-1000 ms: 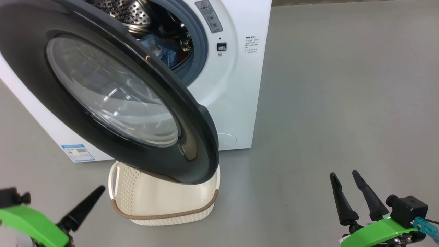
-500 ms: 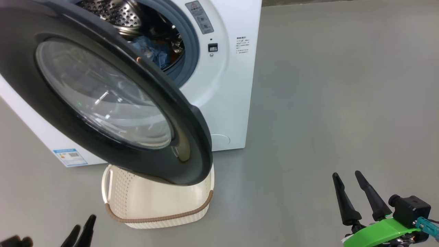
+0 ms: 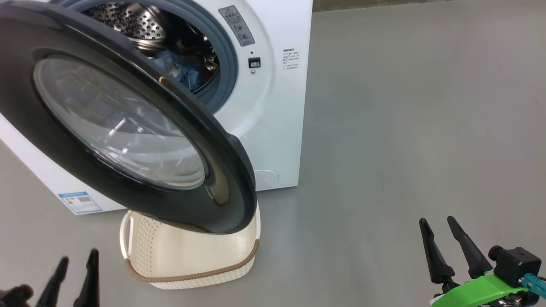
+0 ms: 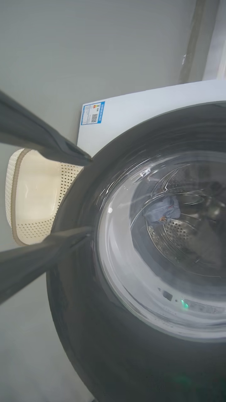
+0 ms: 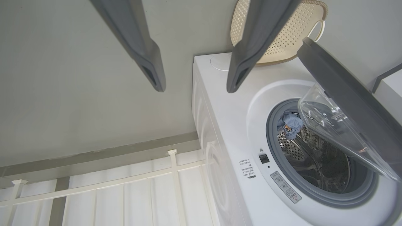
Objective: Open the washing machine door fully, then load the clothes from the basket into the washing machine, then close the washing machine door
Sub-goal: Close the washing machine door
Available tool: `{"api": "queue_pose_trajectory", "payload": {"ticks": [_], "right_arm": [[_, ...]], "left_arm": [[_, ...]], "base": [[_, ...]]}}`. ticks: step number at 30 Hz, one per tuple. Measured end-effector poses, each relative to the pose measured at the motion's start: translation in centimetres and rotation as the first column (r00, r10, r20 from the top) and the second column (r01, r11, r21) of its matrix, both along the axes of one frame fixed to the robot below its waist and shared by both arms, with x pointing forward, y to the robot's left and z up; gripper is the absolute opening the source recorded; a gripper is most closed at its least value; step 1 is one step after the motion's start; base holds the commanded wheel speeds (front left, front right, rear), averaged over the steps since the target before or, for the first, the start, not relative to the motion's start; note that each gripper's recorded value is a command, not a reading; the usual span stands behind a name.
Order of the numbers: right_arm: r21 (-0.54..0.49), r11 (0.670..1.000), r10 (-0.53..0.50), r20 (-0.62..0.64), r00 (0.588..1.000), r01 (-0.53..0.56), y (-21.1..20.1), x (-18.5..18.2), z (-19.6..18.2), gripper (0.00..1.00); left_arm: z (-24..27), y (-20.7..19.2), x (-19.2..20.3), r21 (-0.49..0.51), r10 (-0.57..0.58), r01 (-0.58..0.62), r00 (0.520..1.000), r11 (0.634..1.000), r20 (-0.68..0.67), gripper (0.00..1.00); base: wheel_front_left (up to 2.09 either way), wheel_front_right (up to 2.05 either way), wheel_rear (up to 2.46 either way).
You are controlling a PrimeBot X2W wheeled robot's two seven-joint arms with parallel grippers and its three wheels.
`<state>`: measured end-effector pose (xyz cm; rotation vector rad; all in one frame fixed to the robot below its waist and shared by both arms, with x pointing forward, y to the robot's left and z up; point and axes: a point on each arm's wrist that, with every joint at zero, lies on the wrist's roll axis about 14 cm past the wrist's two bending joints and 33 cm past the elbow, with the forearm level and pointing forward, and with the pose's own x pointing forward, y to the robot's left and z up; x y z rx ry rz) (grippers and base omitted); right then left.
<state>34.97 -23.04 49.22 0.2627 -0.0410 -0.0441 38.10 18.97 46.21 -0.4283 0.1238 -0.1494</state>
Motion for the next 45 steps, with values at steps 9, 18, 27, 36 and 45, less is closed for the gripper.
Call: {"api": "queue_pose_trajectory", "payload": {"ticks": [9,18,27,36,45], "right_arm": [[-0.001,1.0,-0.011,-0.009,1.0,0.011,-0.4,0.0,-0.3,1.0],[0.001,1.0,-0.011,-0.018,1.0,0.011,-0.3,0.2,-0.6,1.0],[0.001,1.0,-0.001,-0.025,1.0,0.001,0.0,0.5,-0.8,1.0],[0.02,0.999,0.044,-0.024,0.999,-0.044,1.8,1.4,-0.9,0.0],[0.021,0.99,0.137,0.158,0.978,-0.142,5.2,5.0,5.2,0.0]], "left_arm": [[3.2,-1.0,0.5,0.22,-0.005,-0.031,0.987,0.975,0.16,1.0],[2.3,-1.4,-0.2,0.273,0.012,-0.052,0.989,0.961,0.147,1.0],[1.8,-1.2,-0.3,0.271,0.023,-0.059,0.991,0.961,0.132,1.0],[1.6,-1.1,-1.2,0.25,0.047,-0.078,0.991,0.965,0.126,1.0],[2.0,-0.1,-2.3,0.245,0.084,-0.115,0.987,0.963,0.135,1.0]], "base": [[0.0,0.0,0.0],[0.0,0.0,0.0],[0.0,0.0,0.0],[0.0,0.0,0.0],[0.0,0.0,0.0]]}}
